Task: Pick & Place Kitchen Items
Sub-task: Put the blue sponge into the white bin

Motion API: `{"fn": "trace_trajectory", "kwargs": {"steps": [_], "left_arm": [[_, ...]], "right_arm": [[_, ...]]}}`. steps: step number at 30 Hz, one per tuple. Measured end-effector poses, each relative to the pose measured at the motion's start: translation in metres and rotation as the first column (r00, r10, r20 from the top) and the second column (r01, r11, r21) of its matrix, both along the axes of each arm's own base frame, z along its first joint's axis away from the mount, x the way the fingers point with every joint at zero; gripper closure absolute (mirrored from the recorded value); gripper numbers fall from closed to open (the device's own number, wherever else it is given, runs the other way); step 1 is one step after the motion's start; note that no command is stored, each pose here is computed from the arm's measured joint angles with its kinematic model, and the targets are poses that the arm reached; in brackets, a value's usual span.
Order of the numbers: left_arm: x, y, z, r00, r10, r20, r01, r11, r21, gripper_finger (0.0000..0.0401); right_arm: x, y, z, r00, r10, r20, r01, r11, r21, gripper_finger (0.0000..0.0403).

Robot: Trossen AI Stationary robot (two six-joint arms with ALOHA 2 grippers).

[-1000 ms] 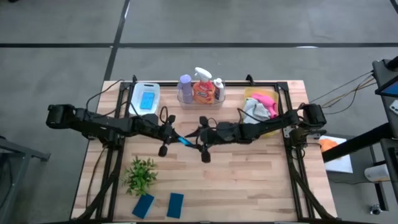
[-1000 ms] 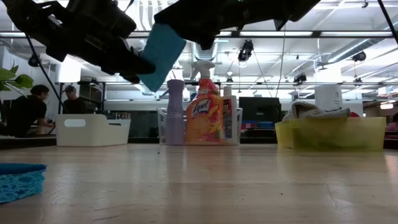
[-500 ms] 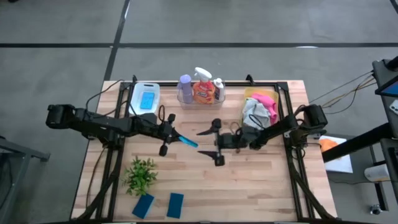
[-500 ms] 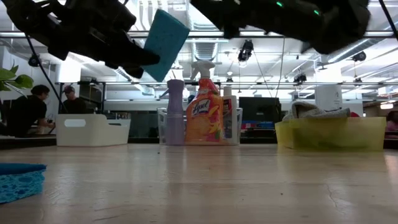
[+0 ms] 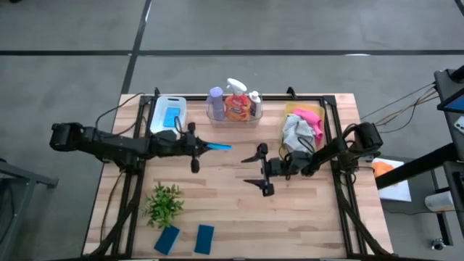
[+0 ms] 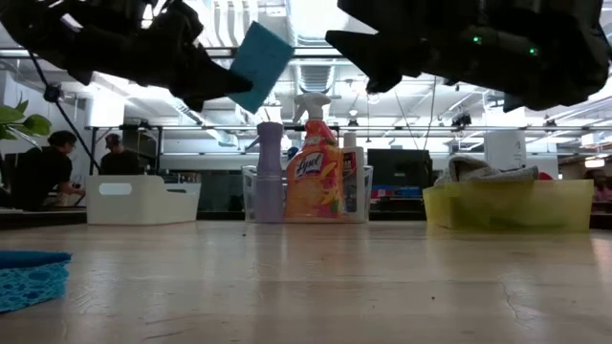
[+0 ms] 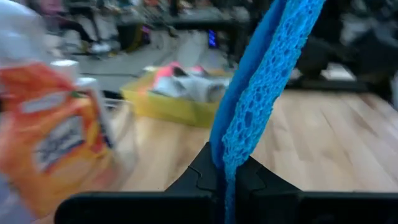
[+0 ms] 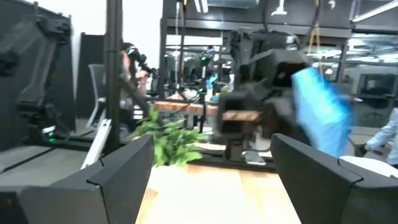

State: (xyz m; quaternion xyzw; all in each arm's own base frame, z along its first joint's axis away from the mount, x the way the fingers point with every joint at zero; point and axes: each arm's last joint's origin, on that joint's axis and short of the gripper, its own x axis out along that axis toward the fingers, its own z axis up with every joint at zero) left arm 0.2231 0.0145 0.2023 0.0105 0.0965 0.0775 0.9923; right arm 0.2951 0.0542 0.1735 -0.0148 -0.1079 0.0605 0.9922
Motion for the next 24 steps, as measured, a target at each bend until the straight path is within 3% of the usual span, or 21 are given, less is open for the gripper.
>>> {"fn": "trace_trajectory", "kwargs": {"steps": [8,12,15,19,24], "left_arm": [[-0.038,0.001,-0.003,0.98,0.103,0.17,-0.091,0.993,-0.076,0.0394],[-0.053,0.005,-0.005,0.953,0.274,0.126,-0.265,0.961,-0.081,0.0394],[-0.064,0.011,-0.007,0.893,0.445,0.067,-0.439,0.895,-0.079,0.0394],[-0.077,0.02,-0.008,0.767,0.641,0.014,-0.633,0.761,-0.139,0.0394],[-0.086,0.034,-0.017,0.633,0.772,-0.058,-0.766,0.615,-0.185,0.0394]], "right_arm": [[-0.007,0.008,-0.006,0.999,0.032,-0.029,-0.032,0.999,-0.005,0.0078],[-0.009,0.01,-0.011,0.998,0.04,-0.058,-0.04,0.999,-0.002,0.0078],[-0.009,0.011,-0.012,0.996,0.046,-0.074,-0.046,0.999,0.005,0.0078],[-0.009,0.012,-0.012,0.996,0.05,-0.073,-0.05,0.999,0.006,0.0078],[-0.009,0.012,-0.011,0.996,0.05,-0.072,-0.05,0.999,0.006,0.0078]]}}
